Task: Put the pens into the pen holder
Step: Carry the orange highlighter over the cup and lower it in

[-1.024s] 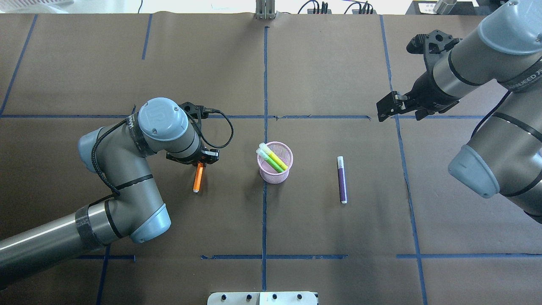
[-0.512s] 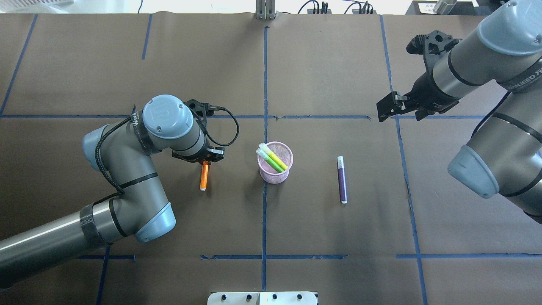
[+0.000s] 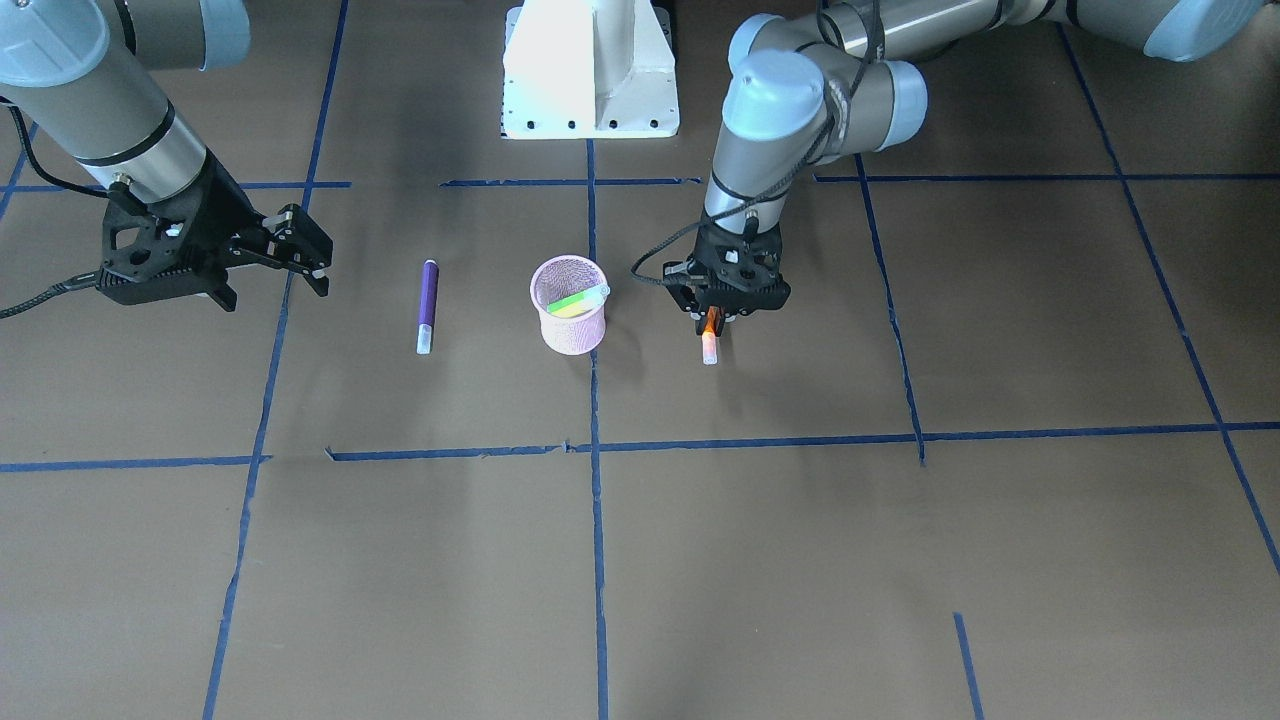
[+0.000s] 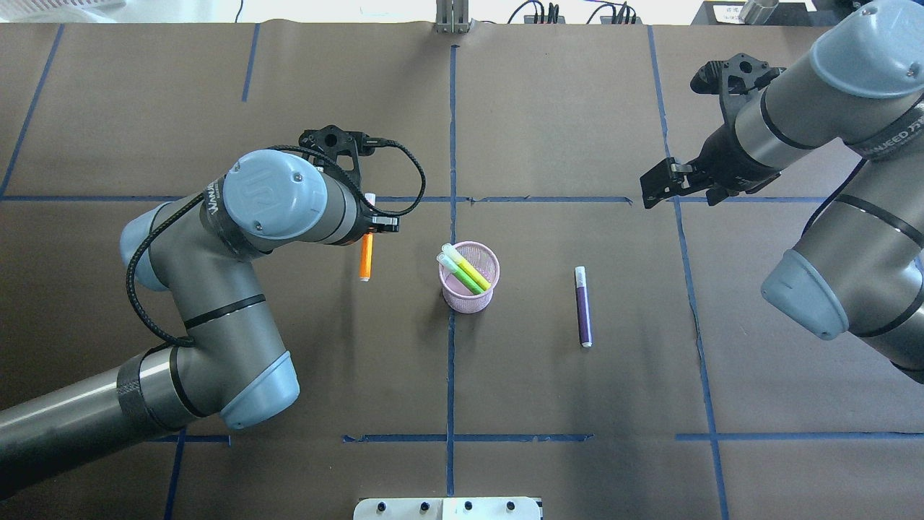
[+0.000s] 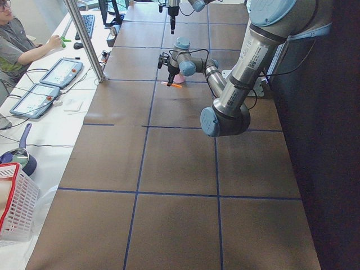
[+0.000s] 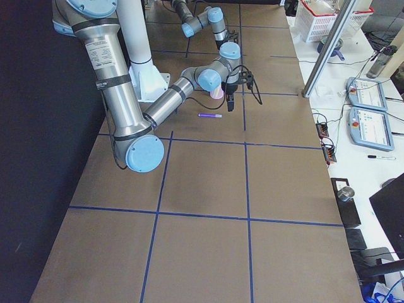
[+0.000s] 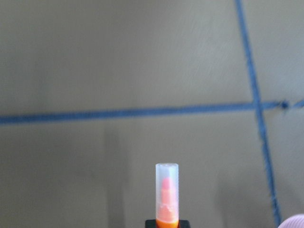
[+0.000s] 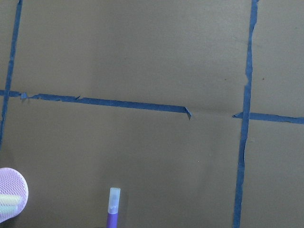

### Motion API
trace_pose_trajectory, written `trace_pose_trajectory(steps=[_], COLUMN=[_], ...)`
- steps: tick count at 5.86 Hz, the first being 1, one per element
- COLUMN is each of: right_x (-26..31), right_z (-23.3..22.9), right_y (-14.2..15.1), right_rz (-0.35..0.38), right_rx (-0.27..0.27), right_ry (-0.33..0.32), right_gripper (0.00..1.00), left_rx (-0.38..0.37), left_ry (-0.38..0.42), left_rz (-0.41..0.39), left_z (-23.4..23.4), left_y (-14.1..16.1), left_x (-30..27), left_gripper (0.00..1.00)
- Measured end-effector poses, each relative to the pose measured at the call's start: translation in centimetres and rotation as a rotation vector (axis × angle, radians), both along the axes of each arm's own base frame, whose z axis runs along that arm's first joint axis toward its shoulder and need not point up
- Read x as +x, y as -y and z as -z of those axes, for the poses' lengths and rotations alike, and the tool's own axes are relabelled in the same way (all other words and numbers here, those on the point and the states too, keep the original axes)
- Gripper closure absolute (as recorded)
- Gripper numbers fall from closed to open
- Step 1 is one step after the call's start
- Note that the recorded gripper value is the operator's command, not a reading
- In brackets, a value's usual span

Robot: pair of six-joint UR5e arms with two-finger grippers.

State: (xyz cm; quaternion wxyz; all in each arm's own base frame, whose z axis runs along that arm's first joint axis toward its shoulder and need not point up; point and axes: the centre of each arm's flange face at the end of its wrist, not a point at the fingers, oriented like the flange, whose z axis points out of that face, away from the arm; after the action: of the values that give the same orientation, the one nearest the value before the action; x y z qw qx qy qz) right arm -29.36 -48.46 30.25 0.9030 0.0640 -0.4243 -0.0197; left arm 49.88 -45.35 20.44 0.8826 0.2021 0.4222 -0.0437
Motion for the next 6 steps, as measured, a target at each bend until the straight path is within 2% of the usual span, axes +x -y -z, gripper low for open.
trace_pose_trajectory(steps=[2, 3, 6], right_x=[-0.3, -0.3, -0.4], right_z=[0.0, 0.1, 0.2], right_y=[-0.1, -0.2, -0.3], right_rz=[-0.001, -0.001, -0.002], right_rx=[0.006, 0.01, 0.012], right_ry=[-0.006, -0.006, -0.006], right_gripper=[0.0, 0.0, 0.0], left_rx=[0.16, 0.21, 0.215], left_ry=[-0.068, -0.098, -0.142], left_rz=[0.116, 0.151, 0.212], left_z=[4.7, 6.5, 9.9], left_y=[-2.4, -4.0, -6.2], left_x=[1.4, 2.7, 7.1], left_gripper=[1.0, 1.0, 1.0])
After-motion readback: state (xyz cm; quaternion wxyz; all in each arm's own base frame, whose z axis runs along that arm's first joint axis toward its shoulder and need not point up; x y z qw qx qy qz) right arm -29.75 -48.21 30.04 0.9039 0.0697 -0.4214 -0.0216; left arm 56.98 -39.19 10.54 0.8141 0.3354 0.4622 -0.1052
